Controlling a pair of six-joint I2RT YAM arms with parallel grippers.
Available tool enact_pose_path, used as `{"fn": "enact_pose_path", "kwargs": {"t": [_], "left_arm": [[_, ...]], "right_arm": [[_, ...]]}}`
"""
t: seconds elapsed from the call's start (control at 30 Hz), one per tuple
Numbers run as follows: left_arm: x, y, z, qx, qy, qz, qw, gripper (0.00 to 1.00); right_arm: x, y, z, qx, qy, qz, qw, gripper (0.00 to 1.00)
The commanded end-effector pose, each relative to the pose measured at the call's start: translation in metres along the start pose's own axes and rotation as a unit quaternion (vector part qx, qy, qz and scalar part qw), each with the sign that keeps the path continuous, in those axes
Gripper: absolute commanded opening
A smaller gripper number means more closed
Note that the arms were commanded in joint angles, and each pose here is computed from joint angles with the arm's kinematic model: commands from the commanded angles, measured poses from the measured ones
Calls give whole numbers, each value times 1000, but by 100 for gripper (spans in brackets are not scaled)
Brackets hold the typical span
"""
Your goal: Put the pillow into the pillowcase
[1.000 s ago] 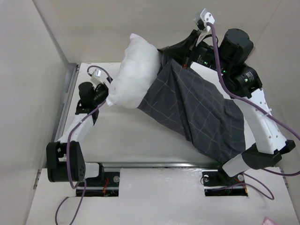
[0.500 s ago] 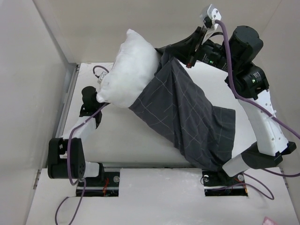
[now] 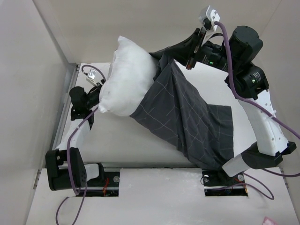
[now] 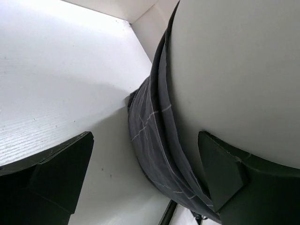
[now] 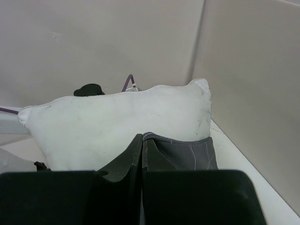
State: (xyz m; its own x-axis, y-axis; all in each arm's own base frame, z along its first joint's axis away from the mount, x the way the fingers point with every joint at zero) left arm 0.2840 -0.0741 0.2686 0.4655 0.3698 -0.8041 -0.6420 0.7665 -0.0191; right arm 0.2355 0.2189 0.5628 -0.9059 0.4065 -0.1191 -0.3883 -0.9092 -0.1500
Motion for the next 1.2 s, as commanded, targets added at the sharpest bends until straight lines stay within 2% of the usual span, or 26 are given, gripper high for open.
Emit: {"fn": "enact_pose_path", "kwargs": {"t": [0.0,0.23,0.27,0.37,0.47,0.5,0.63,0.67,0.73,0.83,0.87,0.93,0.97,1.0,1.03,1.07,1.17], "left_arm": [[-23,1,12,7,-51,-39,998,94],[-42,-3,-8,31,-68,-54,996,95],[-44,-10,-23,51,-67,-58,995,95],[-42,-23,-43,62,-66,-35,995,95],[-39,-44,-65,101,-57,-39,992,82],[-42,-54,-73,120,-59,-60,989,77],[-52,-77,-83,134,-53,-63,988,11],[-52,-80,-78,124,-57,-46,990,0],[-69,-76,-61,88,-85,-34,992,0],[-110,-66,-11,-33,-159,18,987,0],[-123,-53,10,-98,-174,70,977,0],[-148,-41,43,-168,-210,108,957,0],[-181,-27,72,-219,-241,122,938,0],[-196,-24,85,-235,-255,123,930,0],[-211,-21,97,-246,-264,121,925,0],[-251,-8,118,-281,-282,92,913,0],[-272,-19,131,-258,-316,59,911,0]], "right_arm": [[9,11,41,-81,61,13,995,0],[8,9,40,-78,59,12,995,0],[8,11,43,-81,61,11,995,0],[9,9,42,-82,63,21,994,0],[10,9,42,-82,64,27,994,0],[8,6,39,-79,61,27,995,0],[14,4,39,-80,54,37,995,0],[12,4,39,-80,53,26,995,0],[8,2,35,-76,48,6,996,0],[-8,8,30,-64,41,-87,993,0],[-12,12,29,-58,45,-119,990,0],[-32,19,24,-40,46,-222,973,0],[-42,18,11,-10,54,-255,965,0],[-54,23,9,1,56,-315,947,0],[-57,26,9,4,60,-338,939,0],[-61,27,1,21,63,-352,934,0],[-60,26,-13,29,66,-344,936,0]]}}
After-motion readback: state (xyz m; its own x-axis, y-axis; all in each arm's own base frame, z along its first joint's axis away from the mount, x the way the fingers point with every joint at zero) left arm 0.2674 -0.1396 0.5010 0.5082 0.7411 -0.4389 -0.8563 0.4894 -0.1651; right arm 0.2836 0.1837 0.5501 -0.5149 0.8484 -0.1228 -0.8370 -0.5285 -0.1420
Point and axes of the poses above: each gripper's point midway between its finger pads, its own y axis back along the fingers, its own x axis along the line the jaws close on, z = x × y, the point moved 8 cm from there along y, back along the fingers, and after that the axes turned 4 degrees about y, right-handed, at the moved point
